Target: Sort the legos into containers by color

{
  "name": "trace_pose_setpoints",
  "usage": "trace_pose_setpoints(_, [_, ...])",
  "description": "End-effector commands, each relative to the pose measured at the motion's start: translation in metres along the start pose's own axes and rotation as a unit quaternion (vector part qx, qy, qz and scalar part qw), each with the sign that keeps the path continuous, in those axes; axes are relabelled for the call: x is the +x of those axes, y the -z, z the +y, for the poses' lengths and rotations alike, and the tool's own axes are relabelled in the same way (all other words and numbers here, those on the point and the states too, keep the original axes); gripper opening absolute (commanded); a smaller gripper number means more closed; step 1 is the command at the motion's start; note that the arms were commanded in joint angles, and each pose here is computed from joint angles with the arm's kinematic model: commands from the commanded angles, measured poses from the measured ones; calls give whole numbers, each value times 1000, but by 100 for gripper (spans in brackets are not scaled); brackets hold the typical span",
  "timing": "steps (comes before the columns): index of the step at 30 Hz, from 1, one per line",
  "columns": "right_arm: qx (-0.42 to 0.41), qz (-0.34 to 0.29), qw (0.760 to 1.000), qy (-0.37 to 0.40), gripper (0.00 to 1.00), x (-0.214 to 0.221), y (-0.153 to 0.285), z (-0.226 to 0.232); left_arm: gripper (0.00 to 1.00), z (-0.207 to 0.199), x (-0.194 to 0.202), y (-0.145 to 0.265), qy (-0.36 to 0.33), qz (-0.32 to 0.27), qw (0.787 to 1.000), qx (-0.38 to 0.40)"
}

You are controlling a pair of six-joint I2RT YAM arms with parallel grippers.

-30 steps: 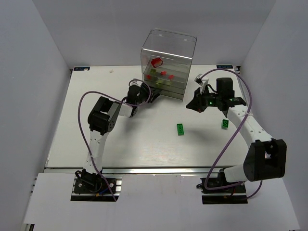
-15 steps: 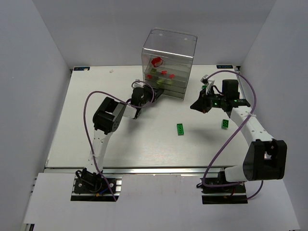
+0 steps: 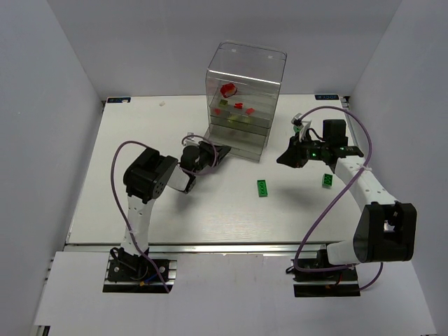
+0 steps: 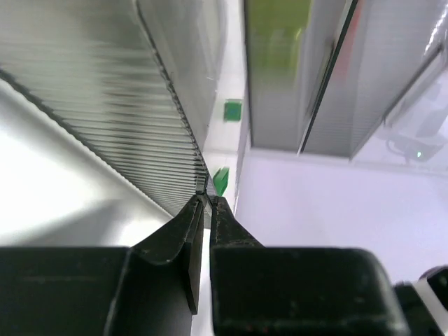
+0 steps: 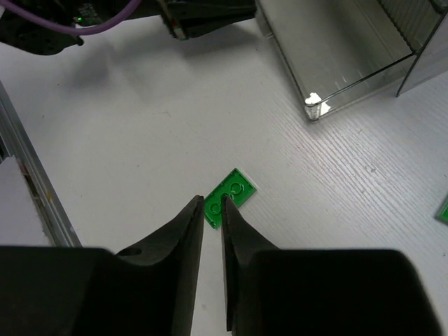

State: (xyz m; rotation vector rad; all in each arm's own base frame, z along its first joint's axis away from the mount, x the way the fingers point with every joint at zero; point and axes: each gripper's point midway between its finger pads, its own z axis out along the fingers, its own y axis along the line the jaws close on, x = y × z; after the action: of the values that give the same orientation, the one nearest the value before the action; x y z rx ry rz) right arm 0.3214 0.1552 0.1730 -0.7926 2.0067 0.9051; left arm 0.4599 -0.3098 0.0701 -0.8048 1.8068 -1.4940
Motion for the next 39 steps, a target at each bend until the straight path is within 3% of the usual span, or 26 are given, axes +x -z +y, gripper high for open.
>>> trace_pose_setpoints(1, [-2, 4, 1000, 3, 25, 4, 1, -2, 2, -32, 1, 25, -17, -14, 999, 36])
trace_pose_setpoints(3, [0, 7, 1000, 4, 35, 5, 1, -4, 5, -31, 0, 37, -17, -20, 999, 32])
trace_pose_setpoints(5, [7, 14, 1000, 1, 44, 8, 1, -8, 28, -31, 1, 40, -17, -21, 999, 29])
trace_pose_setpoints(6, [12, 17, 1000, 2, 54, 9, 0, -10, 45, -34, 2, 39, -18, -16, 999, 31])
trace_pose_setpoints(7, [28, 23, 999, 0, 55, 11, 1, -16, 65, -34, 3, 39, -19, -12, 999, 30])
trace_pose_setpoints(10, [84, 43, 996, -9, 59, 16, 3, -37, 71, -42, 6, 34, -25, 1, 999, 29])
trace_pose_setpoints(15, [196, 69, 977, -42, 65, 21, 12, -82, 72, -38, 5, 46, -56, 4, 998, -34])
trace_pose_setpoints(17, [211, 80, 973, -45, 66, 25, 12, -93, 72, -28, -2, 59, -92, -5, 991, -101])
trace_pose_setpoints(18, [211, 87, 972, -46, 75, 28, 13, -95, 72, -25, -4, 65, -105, -7, 987, -123])
trace_pose_setpoints(20, [210, 97, 973, -24, 76, 28, 10, -104, 69, -17, -13, 84, -134, -16, 971, -195])
trace_pose_setpoints(23, [178, 130, 975, 16, 78, 32, 7, -109, 50, -7, -22, 112, -166, -25, 949, -268])
trace_pose_setpoints(24, [150, 143, 978, 19, 77, 36, 5, -106, 24, -10, -25, 116, -172, -30, 946, -272])
trace_pose_setpoints(25, [89, 167, 982, -1, 76, 48, 5, -84, 13, 5, -23, 133, -174, -18, 932, -317])
trace_pose_setpoints(27, [20, 189, 981, 34, 70, 53, 1, -74, 0, 4, -24, 147, -180, -10, 928, -327])
trace_pose_setpoints(29, [-10, 206, 978, 30, 66, 68, -2, -62, 0, 8, -15, 160, -190, 17, 923, -334])
trace_pose_setpoints(32, [102, 196, 974, 39, 65, 66, 5, -98, 2, 7, -5, 174, -210, 41, 923, -320])
trace_pose_setpoints(33, [139, 194, 971, 23, 67, 65, 9, -107, 8, 5, -4, 175, -215, 45, 922, -318])
trace_pose_setpoints(34, [201, 206, 957, 25, 69, 64, 23, -125, 23, 4, -4, 178, -227, 51, 918, -321])
trace_pose_setpoints(36, [273, 203, 940, -15, 72, 58, 35, -144, 28, 1, 5, 180, -220, 81, 918, -321])
trace_pose_setpoints(39, [377, 235, 891, -91, 72, 66, 67, -161, 39, -22, 14, 175, -259, 98, 909, -310])
